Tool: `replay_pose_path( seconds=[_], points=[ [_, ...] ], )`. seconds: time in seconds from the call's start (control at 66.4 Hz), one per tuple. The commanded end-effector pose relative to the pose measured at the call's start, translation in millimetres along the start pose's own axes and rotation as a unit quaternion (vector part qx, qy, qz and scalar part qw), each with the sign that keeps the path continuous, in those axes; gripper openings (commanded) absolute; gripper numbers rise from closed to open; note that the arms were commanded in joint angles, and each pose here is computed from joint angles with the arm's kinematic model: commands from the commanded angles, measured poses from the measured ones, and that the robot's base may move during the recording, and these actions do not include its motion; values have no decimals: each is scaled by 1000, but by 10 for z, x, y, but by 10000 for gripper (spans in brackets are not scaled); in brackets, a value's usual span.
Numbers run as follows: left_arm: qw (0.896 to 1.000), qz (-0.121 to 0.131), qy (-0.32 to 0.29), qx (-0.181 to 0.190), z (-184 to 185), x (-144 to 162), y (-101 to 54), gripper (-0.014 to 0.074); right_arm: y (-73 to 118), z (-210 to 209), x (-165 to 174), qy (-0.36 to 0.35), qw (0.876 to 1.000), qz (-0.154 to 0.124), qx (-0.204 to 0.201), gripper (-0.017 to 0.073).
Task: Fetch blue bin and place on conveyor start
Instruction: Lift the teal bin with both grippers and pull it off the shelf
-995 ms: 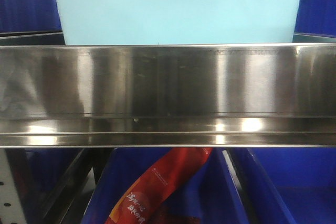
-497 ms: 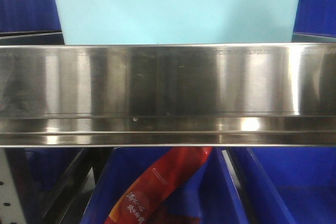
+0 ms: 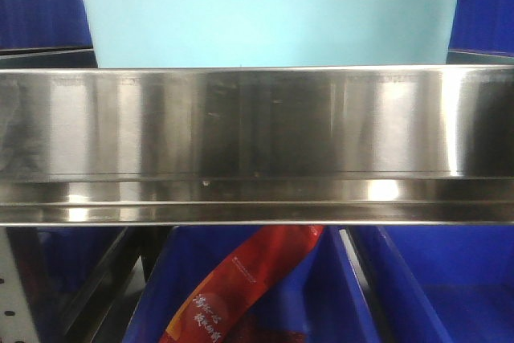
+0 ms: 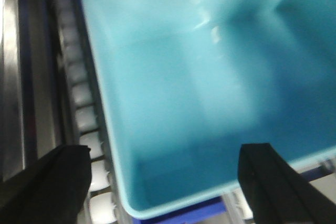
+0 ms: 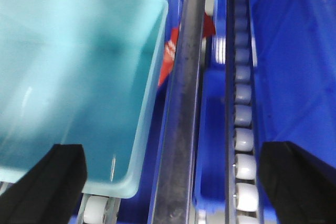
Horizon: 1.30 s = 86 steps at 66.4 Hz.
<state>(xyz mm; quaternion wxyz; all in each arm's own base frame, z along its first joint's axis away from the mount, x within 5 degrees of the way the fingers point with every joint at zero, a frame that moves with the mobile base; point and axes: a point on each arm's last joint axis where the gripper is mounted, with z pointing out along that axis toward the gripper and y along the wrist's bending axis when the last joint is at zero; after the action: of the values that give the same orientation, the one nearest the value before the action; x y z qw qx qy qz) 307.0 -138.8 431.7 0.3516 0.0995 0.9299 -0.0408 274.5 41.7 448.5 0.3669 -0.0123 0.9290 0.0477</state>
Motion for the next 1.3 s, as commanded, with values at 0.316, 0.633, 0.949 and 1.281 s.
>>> replay_pose_path(
  seconds=[0.316,0.633,0.949,1.281],
  points=[
    [996,-76,53,3,656,-115,325,465,80,919,-245,86,996,14,-13,568],
    [993,-65,97,-3,1120,-48,299,465,98,1462,-196,123,992,-2,-18,568],
    [993,-65,103,-3,1228,-36,290,370,99,1668,-168,133,991,0,-18,349],
    [991,-69,112,3,1243,-19,277,-111,99,1674,-164,135,991,0,-17,-152]
  ],
)
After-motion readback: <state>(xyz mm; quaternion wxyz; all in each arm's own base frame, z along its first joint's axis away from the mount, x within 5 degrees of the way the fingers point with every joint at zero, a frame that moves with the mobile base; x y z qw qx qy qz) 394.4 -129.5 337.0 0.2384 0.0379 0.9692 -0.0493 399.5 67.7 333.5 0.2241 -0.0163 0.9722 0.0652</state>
